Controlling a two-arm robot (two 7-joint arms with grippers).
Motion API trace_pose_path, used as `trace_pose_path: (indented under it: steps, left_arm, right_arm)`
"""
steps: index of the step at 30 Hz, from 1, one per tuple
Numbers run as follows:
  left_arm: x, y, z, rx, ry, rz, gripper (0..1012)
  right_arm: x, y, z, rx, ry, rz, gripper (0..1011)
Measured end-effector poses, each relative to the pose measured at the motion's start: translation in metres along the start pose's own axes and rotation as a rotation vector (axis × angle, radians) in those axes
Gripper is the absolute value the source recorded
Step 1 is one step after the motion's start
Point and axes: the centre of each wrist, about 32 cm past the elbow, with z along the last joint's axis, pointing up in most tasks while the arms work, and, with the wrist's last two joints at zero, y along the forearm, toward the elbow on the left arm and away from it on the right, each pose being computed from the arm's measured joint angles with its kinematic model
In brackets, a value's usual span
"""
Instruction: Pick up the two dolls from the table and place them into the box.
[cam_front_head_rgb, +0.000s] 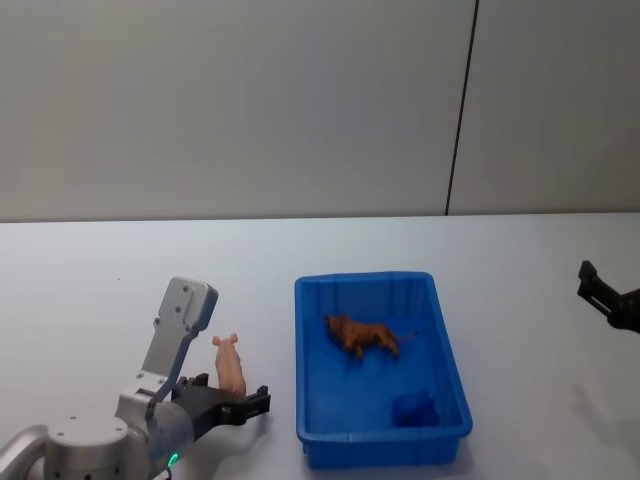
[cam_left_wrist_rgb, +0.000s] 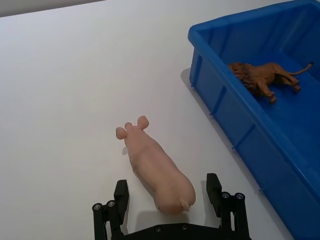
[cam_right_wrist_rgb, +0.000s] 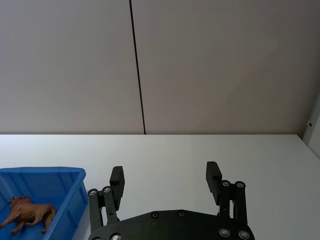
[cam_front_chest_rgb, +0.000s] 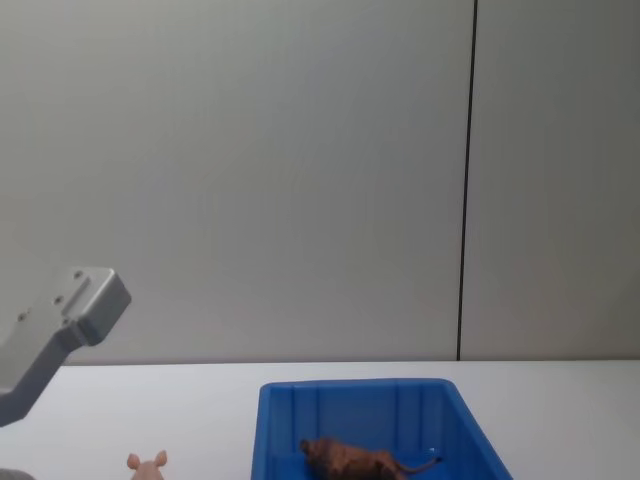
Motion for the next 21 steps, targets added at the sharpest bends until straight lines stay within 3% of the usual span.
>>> trace_pose_path:
  steps: [11, 21]
  left_arm:
    - [0.0013, -0.0139, 0.0018, 0.007, 0.03, 0.04, 1000]
    - [0.0016, -0.0193, 0.0032, 0.006, 0.04, 0.055, 786]
  right_arm:
    - [0.0, 0.0, 0.0, -0.001, 0.0, -0.001, 1005]
    - [0.0, 0.0, 0.0, -0.001, 0.0, -0.001, 1005]
